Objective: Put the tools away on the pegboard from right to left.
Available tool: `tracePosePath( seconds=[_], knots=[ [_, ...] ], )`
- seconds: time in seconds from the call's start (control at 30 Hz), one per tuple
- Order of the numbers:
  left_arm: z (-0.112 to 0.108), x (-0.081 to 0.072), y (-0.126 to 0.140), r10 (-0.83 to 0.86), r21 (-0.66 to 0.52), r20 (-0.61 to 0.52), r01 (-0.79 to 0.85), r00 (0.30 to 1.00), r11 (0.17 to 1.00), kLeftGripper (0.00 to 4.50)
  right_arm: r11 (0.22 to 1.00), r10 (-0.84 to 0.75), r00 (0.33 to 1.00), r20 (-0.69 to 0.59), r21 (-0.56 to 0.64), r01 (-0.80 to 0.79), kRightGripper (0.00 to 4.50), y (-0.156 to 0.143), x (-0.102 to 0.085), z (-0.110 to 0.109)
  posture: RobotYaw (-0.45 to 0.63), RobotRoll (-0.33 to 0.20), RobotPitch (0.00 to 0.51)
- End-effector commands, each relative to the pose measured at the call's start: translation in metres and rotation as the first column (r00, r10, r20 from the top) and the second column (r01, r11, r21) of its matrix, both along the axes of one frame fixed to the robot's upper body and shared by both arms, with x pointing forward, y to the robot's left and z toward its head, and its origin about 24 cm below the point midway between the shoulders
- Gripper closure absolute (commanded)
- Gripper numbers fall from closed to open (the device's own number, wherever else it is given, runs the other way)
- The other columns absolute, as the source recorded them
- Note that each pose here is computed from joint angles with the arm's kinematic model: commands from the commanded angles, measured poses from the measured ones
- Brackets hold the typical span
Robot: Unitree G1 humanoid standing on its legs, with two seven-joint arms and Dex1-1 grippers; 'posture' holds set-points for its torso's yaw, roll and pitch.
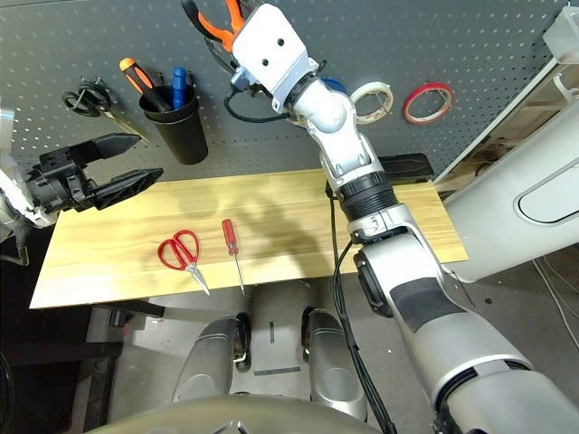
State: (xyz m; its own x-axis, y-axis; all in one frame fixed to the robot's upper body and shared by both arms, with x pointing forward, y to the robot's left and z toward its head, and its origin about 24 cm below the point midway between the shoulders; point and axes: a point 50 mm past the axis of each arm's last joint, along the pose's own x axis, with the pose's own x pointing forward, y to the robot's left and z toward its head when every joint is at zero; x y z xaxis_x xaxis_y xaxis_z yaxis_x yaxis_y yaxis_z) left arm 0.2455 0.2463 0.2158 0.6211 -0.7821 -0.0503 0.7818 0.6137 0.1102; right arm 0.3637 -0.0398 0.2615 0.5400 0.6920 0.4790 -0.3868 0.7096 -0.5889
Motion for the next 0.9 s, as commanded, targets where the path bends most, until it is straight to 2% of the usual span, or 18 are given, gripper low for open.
tracePosePath(
  seconds=[0.03,0.5,0.9],
  knots=[
    [-0.003,-0.001,-0.002,-0.012,0.011,-0.020,0.012,1.000,1.000,0.00,0.999,0.010,1.000,0.026,0.040,-0.011,1.47,0.002,0.000,0.008,0.03,0.000,0.128],
    [-0.003,-0.002,-0.005,-0.013,0.007,-0.013,0.014,1.000,1.000,0.00,0.990,0.008,0.998,-0.064,0.145,0.001,1.47,0.004,0.009,-0.002,0.04,0.000,0.122],
    [-0.004,-0.003,-0.008,-0.005,-0.004,-0.006,0.005,1.000,1.000,0.00,0.985,0.004,0.994,-0.113,0.171,0.016,1.47,0.006,0.016,-0.011,0.06,0.000,0.124]
  ],
)
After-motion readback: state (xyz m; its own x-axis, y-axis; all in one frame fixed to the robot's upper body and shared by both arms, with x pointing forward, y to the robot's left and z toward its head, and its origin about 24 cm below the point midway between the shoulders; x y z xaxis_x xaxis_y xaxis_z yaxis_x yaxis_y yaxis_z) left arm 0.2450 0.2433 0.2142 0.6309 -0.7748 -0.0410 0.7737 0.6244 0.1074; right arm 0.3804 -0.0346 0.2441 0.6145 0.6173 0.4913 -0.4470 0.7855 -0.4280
